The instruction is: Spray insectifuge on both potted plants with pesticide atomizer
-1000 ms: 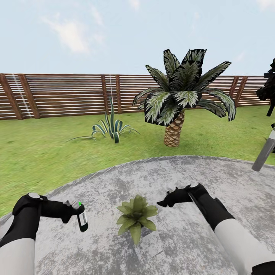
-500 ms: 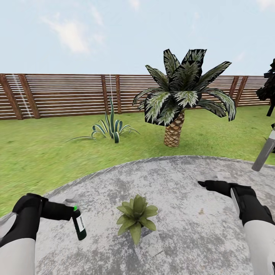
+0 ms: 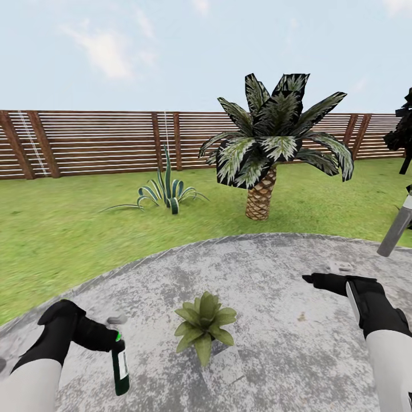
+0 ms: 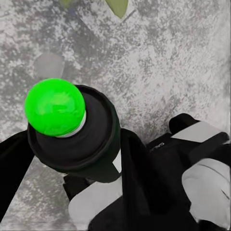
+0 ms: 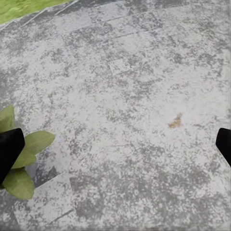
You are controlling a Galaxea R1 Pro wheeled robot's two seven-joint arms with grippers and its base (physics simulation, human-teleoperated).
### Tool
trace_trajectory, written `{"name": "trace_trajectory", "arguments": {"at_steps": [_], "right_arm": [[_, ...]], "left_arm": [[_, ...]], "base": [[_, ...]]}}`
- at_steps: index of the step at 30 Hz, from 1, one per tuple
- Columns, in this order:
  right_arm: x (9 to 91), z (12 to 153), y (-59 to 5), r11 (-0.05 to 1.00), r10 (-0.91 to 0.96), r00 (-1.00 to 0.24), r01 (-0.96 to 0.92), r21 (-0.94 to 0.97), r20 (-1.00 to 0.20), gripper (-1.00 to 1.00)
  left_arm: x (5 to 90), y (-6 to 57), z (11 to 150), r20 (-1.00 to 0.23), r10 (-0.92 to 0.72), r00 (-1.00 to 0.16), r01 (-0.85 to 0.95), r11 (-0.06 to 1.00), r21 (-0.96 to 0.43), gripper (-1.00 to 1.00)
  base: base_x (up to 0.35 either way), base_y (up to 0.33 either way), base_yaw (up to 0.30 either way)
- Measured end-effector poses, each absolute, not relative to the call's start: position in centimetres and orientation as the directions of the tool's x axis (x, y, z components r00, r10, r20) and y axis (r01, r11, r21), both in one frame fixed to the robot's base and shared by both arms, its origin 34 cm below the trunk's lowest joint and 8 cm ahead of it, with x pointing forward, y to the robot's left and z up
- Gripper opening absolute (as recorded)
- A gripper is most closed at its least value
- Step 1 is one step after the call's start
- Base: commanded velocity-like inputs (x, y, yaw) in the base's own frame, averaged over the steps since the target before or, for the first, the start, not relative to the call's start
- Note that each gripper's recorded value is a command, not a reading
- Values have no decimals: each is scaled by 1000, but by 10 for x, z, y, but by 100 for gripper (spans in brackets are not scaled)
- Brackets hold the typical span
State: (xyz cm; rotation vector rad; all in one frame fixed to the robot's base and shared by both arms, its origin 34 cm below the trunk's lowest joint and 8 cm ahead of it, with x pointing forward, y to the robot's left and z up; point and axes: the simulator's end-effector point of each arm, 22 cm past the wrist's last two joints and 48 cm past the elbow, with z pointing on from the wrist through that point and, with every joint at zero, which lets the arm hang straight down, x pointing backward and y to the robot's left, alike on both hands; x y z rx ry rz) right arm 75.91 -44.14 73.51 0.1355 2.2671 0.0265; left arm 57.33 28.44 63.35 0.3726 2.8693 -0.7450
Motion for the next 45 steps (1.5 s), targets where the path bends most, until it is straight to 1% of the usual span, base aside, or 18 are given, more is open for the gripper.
{"name": "trace_trajectory", "arguments": {"at_steps": [2,4,8,11,15,21,24,30,45], "right_arm": [[759,735,-441,994,108,-639,89,66,-761,100],[759,736,-441,994,107,-639,89,65,-762,100],[759,737,-440,994,110,-638,89,70,-762,100],[754,732,-440,992,129,-661,100,83,-739,100],[741,721,-437,986,166,-714,125,110,-680,100],[738,718,-437,985,174,-726,131,115,-666,100],[738,718,-437,985,174,-726,131,114,-665,100],[738,716,-437,984,176,-728,133,115,-662,100],[738,703,-436,984,177,-742,136,114,-646,100]], "left_arm": [[565,288,625,-167,222,-961,275,855,-440,-100],[563,292,624,-152,231,-961,275,863,-424,-100],[563,293,624,-141,244,-959,281,869,-407,-100],[568,292,628,-148,253,-956,292,869,-401,-100],[574,283,632,-158,263,-952,305,861,-407,-100],[564,268,622,-118,316,-941,336,844,-417,-100],[558,263,617,-95,345,-934,352,838,-417,-100],[556,263,614,-85,355,-931,357,836,-417,-100],[553,263,605,-62,357,-932,349,836,-424,-100]], "base": [[0,0,-160],[0,0,-156],[0,0,-40],[24,0,-9],[256,0,-197],[331,0,-291],[328,0,-130],[230,0,14],[9,0,76]]}}
